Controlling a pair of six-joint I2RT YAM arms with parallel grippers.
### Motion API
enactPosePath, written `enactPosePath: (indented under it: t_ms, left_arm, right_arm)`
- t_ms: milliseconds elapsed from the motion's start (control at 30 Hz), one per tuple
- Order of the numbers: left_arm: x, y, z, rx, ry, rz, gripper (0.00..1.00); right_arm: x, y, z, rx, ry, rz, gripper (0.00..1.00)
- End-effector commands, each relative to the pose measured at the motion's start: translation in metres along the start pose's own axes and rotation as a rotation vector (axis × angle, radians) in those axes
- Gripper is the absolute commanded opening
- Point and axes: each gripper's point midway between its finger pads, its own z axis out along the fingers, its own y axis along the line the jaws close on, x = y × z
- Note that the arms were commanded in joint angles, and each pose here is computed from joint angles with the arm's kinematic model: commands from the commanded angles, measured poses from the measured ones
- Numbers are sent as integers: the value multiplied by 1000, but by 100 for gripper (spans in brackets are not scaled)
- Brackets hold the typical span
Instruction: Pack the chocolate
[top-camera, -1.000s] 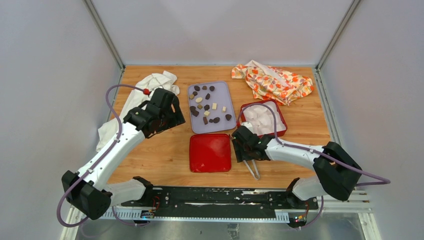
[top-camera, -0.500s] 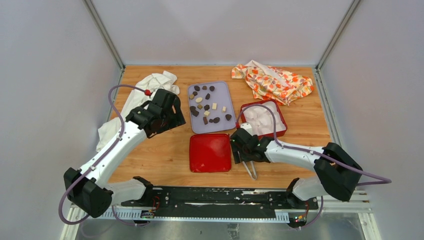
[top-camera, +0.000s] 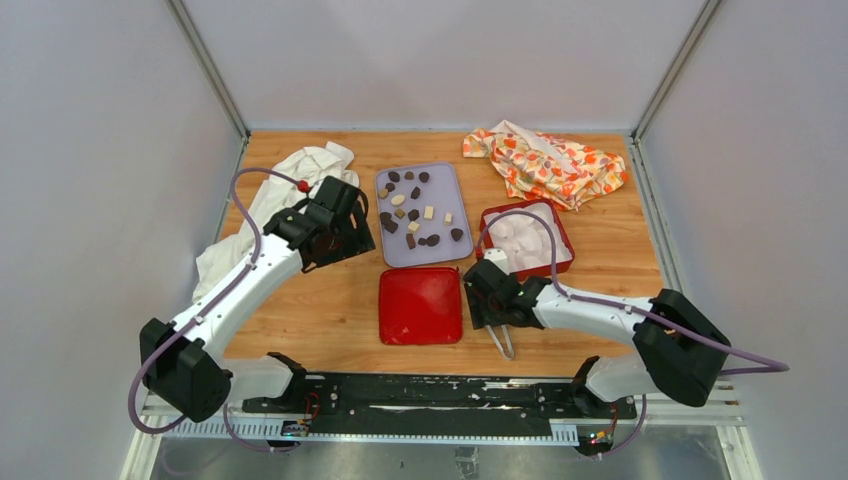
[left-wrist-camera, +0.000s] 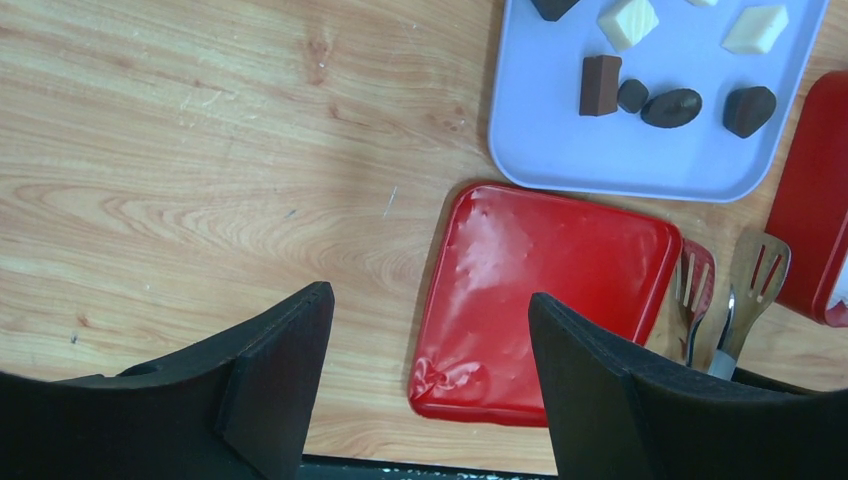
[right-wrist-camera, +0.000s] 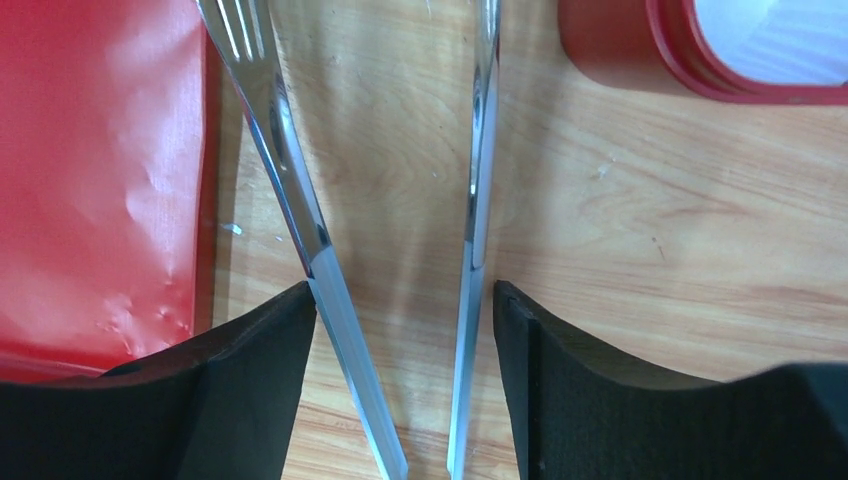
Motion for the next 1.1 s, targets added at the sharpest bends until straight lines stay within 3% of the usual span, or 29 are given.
enactPosePath:
  t_ms: [0,200,333,400,700,800,1067]
  left_arm:
    - [-6,-1,0,-3,-4,-8,76]
    - [-6,-2,2,-6,-4,-12,76]
    - [-7,-4,3,-4,-6,-10,76]
    - [-8,-5,4,-4,-4,-8,76]
    - [-22,-5,7,-8,-17,9,76]
    - [-30,-4,9,-3,-16,15,76]
    - [-48,6,17,0,1,39,76]
  right_arm:
    - [32,-16,12,71,94,-62,70]
    - [30,-18,14,95,97,-61,55]
    - [19,-15,4,84,82,-89,21]
    - [8,-14,-7,79,74,-95,15]
    - [-66,3,-79,-35,-26,-188,18]
    - [-82,0,-88,-41,52,-180,26]
    - [-118,13,-90,-12,187,-126,31]
